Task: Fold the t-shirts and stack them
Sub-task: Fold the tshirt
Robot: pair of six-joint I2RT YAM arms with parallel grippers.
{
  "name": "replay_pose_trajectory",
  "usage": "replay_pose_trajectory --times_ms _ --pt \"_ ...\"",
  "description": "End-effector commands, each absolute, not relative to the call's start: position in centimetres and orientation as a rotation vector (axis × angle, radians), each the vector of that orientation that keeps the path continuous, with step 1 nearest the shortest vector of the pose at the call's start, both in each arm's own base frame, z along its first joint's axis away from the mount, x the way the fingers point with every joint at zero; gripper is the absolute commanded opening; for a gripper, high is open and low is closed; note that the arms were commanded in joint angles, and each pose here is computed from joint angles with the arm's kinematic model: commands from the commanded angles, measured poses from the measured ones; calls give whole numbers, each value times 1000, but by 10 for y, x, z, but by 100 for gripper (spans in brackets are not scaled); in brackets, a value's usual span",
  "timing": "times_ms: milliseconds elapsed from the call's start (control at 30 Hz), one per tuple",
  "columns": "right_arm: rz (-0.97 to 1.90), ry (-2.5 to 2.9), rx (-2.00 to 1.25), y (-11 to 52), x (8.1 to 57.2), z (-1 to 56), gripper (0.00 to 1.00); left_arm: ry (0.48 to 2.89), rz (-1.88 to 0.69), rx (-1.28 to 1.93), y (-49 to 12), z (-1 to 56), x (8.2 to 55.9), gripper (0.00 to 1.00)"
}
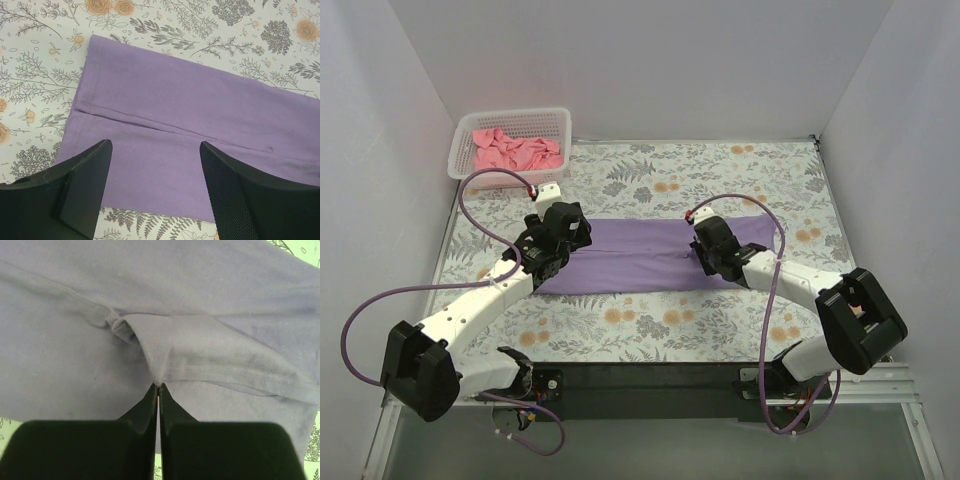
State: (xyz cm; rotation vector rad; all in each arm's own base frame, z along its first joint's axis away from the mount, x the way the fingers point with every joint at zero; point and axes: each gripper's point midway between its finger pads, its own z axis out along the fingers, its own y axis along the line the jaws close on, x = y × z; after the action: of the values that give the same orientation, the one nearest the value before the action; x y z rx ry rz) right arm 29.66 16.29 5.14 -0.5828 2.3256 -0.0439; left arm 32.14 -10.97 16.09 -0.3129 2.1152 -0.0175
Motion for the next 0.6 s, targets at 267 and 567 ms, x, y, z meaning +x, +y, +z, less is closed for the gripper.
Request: replay_pose_trajectory --times_ms 267,567 --pt "36 2498 -744 174 268 43 1 2095 -33 -308 -107 167 322 70" --pt "13 2541 -802 172 266 64 27 2112 -38 -294 -110 164 323 70"
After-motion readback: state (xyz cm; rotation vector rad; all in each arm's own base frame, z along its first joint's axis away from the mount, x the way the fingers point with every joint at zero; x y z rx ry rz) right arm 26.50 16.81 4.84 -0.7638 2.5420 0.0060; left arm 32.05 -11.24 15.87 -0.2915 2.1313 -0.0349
